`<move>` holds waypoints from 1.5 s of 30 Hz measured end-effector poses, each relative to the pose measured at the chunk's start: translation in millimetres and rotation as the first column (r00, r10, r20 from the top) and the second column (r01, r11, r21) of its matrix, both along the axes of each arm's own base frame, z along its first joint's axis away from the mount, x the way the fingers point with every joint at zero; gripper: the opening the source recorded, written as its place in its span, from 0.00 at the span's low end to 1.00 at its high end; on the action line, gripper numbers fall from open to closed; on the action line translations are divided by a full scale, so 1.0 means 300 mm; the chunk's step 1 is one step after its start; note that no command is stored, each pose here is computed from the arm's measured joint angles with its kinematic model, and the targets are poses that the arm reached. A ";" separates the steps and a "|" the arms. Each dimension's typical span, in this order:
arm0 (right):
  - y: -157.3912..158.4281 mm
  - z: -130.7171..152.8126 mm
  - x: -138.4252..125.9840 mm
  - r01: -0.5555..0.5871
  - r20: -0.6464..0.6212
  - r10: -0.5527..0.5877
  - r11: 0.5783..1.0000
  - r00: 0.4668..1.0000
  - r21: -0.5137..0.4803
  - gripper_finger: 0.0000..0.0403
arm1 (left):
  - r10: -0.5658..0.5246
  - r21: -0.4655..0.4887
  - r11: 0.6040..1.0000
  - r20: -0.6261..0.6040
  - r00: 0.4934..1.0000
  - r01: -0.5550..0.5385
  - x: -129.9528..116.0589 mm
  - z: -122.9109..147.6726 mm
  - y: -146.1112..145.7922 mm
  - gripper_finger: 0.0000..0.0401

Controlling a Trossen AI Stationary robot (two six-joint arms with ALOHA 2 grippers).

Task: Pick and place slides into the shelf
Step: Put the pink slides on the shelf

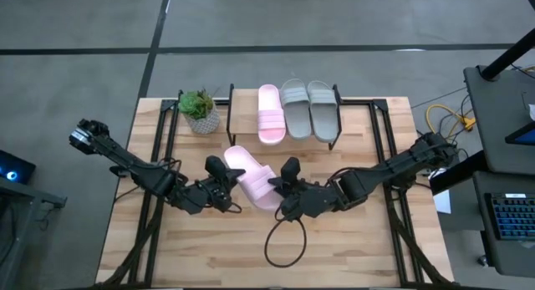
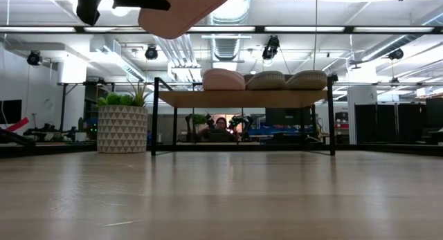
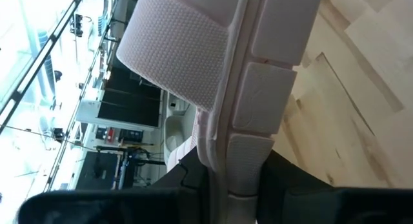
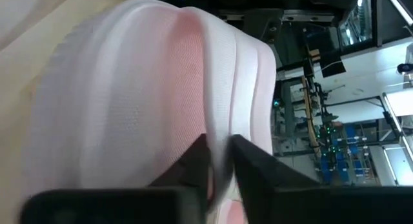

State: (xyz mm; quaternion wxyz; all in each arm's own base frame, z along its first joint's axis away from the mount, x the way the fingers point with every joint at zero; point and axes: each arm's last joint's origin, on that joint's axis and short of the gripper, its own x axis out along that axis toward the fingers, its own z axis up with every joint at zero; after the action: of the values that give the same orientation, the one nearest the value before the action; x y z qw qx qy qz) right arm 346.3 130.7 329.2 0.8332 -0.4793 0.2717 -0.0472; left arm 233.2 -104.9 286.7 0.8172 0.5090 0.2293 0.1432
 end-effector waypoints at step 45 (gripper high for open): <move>-0.194 -0.045 0.127 0.425 0.206 -0.436 0.900 0.876 0.096 0.02 | 0.111 0.039 0.992 0.120 0.987 -0.116 0.119 0.005 -0.058 0.59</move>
State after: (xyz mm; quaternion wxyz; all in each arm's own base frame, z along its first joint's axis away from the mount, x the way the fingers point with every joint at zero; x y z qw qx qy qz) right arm 384.5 72.5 315.6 0.8381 -0.3784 0.2775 -0.2782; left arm 269.0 -122.4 288.1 0.8079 0.5044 0.2061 0.2244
